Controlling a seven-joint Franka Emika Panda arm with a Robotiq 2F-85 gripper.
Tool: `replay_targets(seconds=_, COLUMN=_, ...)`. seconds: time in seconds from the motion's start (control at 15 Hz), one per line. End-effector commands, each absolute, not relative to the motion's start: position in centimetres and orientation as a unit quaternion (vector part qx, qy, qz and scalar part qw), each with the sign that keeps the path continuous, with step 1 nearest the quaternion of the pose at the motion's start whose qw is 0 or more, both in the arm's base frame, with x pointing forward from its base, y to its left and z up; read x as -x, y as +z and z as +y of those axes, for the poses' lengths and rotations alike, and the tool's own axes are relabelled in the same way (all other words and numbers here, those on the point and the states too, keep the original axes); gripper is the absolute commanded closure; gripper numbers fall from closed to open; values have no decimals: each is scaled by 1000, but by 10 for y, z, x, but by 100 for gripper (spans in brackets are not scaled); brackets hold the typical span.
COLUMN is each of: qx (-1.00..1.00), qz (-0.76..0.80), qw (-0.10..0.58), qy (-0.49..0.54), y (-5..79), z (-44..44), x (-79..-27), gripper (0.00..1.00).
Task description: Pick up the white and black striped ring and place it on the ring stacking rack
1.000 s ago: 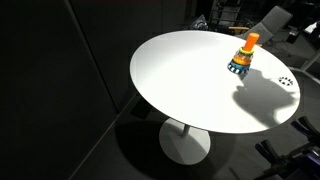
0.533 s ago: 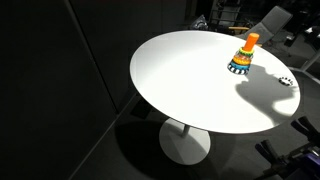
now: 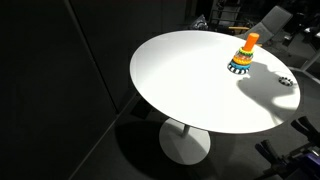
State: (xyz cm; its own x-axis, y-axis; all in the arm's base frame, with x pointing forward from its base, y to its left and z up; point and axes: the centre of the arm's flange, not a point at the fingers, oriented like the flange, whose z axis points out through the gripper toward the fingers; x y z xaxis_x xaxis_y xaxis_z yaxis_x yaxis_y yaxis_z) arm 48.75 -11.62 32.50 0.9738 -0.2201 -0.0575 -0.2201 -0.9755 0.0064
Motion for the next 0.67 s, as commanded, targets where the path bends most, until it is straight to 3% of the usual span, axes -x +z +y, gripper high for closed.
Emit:
replay_targets(seconds=0.0, qx=993, qz=111, qw=0, qy=29, y=326, z=-116, x=-488, gripper=0)
replay_targets(seconds=0.6, qx=993, qz=113, qw=-3, qy=26, y=325, z=-122, x=-491, gripper=0)
